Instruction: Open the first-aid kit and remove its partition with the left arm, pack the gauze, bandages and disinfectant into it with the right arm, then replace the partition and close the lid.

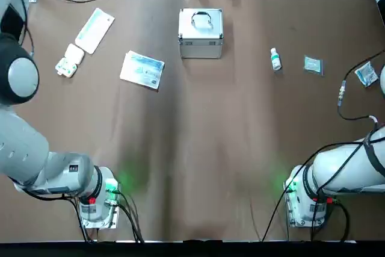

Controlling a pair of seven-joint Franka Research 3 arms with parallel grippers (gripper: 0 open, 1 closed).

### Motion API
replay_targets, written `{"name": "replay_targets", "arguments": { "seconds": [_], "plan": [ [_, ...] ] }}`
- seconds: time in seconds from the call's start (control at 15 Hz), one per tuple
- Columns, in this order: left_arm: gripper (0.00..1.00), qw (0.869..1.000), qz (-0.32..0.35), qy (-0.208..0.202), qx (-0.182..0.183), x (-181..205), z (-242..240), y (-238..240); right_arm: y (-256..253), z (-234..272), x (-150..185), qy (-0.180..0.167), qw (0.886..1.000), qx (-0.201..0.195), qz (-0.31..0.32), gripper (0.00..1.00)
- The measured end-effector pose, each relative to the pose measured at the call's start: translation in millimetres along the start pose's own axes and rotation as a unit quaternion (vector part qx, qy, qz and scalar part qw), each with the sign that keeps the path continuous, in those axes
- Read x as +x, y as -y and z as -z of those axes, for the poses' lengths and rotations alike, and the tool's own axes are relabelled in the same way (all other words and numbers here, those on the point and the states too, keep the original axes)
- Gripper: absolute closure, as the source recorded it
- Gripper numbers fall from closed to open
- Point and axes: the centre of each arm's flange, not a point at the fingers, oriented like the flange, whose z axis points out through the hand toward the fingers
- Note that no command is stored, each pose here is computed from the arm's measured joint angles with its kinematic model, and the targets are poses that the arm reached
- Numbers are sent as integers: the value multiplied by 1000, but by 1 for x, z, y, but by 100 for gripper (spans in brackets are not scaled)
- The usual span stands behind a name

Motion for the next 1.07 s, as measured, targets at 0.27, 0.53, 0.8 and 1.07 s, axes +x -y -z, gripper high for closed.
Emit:
{"name": "replay_targets", "arguments": {
  "seconds": [0.27, 0.53, 0.8, 1.07],
  "plan": [
    [0, 996, 91, 18, -17, -1, -30, -90, 34, -63, 50, 8, 1000, 3, -26, 1],
    [0, 989, 149, 2, -22, -11, -40, -152, 45, -108, 91, -21, 991, 10, -133, 1],
    [0, 971, 237, -17, -39, -22, -47, -204, 58, -145, 107, 10, 975, 58, -215, 1],
    [0, 947, 318, -10, -46, -26, -71, -245, 82, -190, 129, 35, 945, 117, -304, 1]
  ]
}}
